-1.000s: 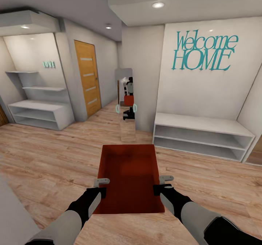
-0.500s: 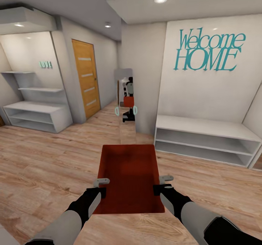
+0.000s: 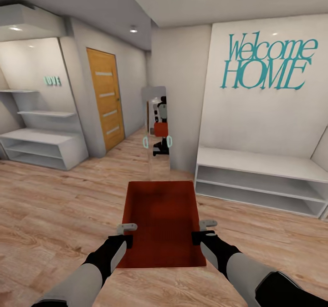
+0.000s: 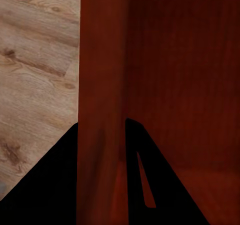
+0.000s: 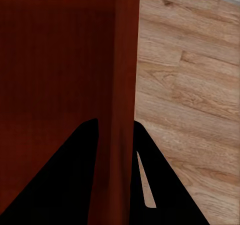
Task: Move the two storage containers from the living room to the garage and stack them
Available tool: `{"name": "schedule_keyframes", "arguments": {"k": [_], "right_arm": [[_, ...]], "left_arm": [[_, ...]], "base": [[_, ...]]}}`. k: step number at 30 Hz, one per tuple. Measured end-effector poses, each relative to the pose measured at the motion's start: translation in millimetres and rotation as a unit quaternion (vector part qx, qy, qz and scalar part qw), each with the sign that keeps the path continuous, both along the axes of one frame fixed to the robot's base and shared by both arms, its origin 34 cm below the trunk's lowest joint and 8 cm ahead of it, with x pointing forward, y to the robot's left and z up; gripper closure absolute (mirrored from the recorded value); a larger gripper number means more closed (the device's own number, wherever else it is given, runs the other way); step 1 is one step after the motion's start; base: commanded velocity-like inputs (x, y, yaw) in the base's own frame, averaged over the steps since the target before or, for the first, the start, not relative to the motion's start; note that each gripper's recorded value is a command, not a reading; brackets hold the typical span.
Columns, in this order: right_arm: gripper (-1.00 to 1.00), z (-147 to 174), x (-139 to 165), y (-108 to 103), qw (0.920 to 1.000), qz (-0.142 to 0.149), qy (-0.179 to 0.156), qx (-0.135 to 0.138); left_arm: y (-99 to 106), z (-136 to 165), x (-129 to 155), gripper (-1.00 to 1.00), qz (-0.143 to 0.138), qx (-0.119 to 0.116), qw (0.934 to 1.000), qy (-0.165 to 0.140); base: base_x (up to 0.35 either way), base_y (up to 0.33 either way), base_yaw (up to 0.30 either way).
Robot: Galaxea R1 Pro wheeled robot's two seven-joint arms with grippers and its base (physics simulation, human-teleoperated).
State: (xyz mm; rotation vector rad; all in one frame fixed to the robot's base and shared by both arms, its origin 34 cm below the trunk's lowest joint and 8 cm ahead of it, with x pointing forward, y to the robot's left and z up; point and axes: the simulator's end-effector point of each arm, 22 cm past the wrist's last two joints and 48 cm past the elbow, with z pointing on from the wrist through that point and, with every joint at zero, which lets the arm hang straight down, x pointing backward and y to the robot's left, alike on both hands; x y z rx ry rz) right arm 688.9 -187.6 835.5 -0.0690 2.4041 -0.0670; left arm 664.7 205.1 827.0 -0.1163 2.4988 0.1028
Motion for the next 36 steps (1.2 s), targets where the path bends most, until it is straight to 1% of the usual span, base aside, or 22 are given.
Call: {"name": "schedule_keyframes", "arguments": {"k": [5, 33, 36], "right_arm": [[1.00, 0.1, 0.1, 0.0, 1.0000, 0.000, 0.000, 0.000], [1.00, 0.0, 0.0, 0.3, 1.0000, 0.000, 0.000, 0.000], [1.00, 0.0, 0.0, 0.0, 1.0000, 0.000, 0.000, 0.000]], "left_arm": [[-0.1, 0.0, 0.0, 1.00, 0.000, 0.000, 1.0000, 0.000], [0.3, 0.0, 0.0, 1.00, 0.000, 0.000, 1.0000, 0.000], [0.0, 0.0, 0.0, 1.00, -0.001, 0.000, 1.0000, 0.000]], "base": [[0.321, 0.000, 0.121], [0.321, 0.000, 0.268], [0.321, 0.000, 0.086]]}}
